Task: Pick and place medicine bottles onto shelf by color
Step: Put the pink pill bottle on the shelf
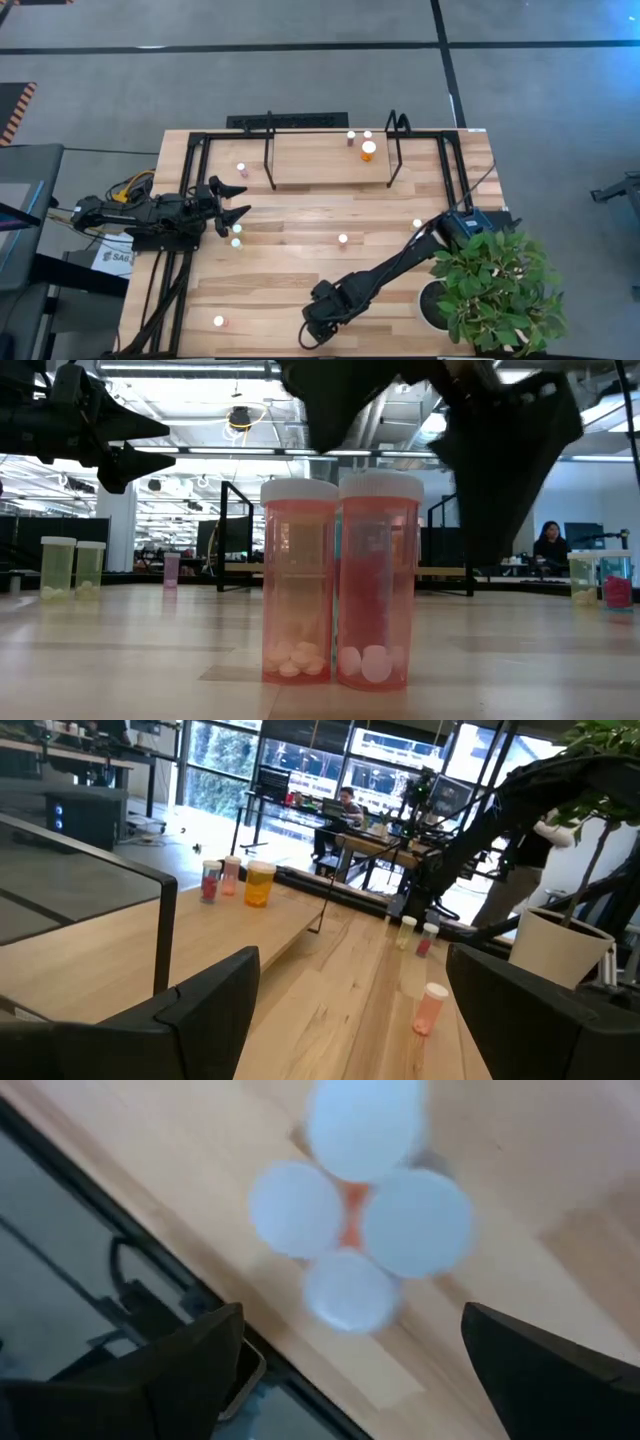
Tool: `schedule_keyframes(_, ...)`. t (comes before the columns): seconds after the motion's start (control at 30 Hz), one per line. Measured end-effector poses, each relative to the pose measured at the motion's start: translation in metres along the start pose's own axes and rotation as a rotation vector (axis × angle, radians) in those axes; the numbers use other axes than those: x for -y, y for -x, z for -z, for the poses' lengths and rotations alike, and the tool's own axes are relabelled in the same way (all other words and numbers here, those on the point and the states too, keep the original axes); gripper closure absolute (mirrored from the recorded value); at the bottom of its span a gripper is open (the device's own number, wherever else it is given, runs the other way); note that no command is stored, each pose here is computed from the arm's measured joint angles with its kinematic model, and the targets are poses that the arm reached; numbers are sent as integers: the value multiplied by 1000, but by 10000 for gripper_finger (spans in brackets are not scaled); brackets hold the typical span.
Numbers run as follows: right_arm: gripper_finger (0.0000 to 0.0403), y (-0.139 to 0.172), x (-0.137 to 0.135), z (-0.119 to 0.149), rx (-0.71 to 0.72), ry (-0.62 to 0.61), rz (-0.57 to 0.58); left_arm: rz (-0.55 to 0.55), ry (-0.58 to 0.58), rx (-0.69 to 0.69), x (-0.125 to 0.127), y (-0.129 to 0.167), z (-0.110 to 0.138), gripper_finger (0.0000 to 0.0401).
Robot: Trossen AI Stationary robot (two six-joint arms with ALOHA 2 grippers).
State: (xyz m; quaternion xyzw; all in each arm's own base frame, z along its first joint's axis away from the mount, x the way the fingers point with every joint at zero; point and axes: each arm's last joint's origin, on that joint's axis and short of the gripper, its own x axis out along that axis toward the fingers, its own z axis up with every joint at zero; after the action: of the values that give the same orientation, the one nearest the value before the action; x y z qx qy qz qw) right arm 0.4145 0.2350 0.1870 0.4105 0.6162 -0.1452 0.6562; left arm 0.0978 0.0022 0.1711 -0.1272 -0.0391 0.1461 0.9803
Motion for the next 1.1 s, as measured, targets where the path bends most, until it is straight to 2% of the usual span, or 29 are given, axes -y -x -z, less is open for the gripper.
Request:
schedule_keyframes(0.33,17,-3,2,-3,36,-11,18,0,0,0,0,0,0,90)
schedule_keyframes(0.8,106,-3,1,-4,75,-34,16,0,-1,0,0,0,0,90)
schedule_keyframes(1.1,144,-4,1,-4,80,-57,11,0,0,0,0,0,0,90)
